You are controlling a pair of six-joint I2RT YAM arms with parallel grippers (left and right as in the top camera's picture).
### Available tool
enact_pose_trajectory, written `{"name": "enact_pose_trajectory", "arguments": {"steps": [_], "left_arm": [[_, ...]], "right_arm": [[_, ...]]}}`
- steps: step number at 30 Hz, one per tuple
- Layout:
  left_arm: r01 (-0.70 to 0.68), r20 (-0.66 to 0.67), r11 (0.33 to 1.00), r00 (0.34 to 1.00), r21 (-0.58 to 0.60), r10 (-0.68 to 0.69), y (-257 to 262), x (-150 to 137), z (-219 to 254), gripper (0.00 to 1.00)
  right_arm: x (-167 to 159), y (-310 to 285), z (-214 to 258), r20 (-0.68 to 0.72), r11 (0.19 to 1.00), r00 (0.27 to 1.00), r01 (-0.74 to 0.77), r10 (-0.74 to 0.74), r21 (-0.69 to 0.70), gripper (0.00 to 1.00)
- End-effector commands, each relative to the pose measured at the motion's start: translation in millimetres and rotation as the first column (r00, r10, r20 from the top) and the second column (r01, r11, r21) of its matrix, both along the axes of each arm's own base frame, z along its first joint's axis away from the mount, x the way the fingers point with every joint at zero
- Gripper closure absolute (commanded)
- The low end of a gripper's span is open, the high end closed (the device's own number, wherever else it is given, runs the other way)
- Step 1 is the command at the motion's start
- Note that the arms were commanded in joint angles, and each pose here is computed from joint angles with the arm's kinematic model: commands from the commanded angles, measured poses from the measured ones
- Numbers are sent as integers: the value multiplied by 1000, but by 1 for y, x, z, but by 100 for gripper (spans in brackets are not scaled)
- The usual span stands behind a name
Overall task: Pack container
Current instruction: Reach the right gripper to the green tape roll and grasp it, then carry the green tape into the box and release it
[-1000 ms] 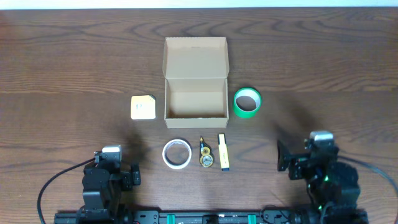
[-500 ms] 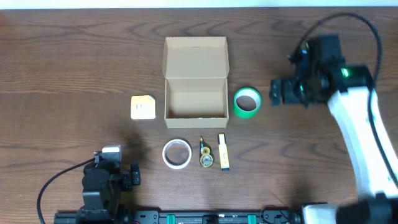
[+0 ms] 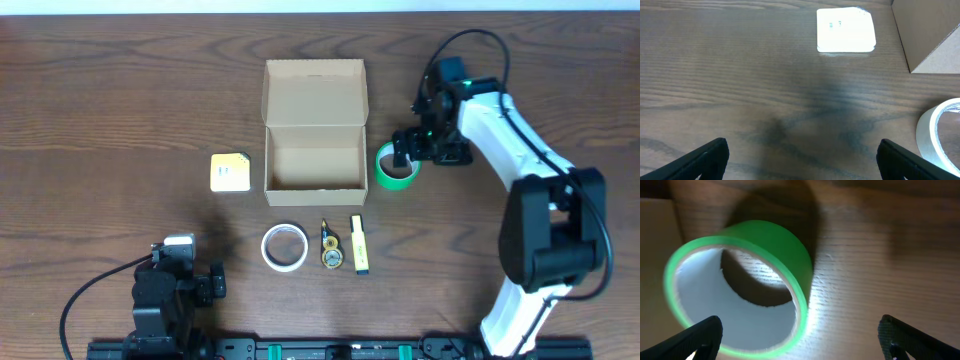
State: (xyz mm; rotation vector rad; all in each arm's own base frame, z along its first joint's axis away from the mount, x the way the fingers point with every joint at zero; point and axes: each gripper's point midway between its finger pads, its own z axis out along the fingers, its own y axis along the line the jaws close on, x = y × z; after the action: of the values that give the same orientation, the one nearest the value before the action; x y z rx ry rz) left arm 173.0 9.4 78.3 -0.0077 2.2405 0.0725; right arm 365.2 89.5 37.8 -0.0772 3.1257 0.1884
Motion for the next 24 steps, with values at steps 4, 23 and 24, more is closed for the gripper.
{"name": "enact_pose_trajectory", "arguments": {"steps": [4, 23, 24], "left_arm": [[-9, -79, 999, 997, 39, 12, 6, -12, -17, 5], [-9, -79, 999, 997, 39, 12, 6, -12, -17, 5], [-9, -79, 999, 997, 39, 12, 6, -12, -17, 4]], "right_arm": [[6, -3, -21, -17, 997, 999, 42, -43, -69, 19], [4, 5, 137, 363, 987, 928, -31, 87, -156, 99], [1, 14, 145, 383, 984, 913, -81, 138, -161, 99]]}}
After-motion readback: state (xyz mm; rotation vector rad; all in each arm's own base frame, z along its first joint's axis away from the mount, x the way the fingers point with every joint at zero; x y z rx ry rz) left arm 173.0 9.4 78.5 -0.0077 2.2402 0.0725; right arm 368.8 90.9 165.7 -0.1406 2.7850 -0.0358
